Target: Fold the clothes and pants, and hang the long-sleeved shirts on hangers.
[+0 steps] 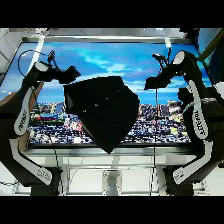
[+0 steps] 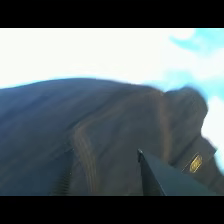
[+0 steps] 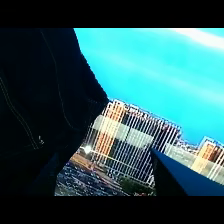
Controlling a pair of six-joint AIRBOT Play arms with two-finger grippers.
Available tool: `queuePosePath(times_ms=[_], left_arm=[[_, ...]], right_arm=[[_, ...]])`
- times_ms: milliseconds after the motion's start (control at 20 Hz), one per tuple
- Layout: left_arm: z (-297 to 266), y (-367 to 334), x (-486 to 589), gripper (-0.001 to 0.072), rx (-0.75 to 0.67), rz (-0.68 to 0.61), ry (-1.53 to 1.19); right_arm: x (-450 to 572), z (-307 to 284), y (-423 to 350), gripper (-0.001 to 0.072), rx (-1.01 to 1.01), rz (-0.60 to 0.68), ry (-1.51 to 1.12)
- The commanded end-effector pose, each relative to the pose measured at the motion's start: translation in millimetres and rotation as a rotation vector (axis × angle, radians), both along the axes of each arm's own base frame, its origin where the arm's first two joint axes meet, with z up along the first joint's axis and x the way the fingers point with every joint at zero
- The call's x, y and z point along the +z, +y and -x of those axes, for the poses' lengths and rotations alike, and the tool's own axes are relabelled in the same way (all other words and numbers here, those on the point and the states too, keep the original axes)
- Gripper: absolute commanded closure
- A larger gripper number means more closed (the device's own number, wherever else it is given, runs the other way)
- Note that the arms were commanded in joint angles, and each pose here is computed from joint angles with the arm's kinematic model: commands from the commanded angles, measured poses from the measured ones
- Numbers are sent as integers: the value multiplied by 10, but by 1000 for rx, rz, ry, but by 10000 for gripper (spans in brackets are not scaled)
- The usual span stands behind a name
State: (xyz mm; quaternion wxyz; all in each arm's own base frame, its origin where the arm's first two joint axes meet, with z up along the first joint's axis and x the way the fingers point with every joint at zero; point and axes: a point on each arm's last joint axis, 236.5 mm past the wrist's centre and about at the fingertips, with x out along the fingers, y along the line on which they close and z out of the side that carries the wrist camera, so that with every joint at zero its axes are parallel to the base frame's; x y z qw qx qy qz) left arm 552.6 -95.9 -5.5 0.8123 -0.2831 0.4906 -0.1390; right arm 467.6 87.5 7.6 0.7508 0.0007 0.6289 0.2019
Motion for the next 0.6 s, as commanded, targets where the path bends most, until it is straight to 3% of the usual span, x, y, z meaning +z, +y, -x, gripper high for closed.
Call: queuePosePath(times_ms=[0, 250, 550], left_arm=[[706, 438, -428, 245, -100, -100, 255], [1169, 412, -884, 244, -56, -70, 368], [1053, 126, -983, 245, -20, -33, 311]], right_arm=[[-5, 42, 6, 88, 6, -3, 17], [1, 45, 23, 88, 6, -10, 19], [2, 43, 29, 87, 6, -12, 18]])
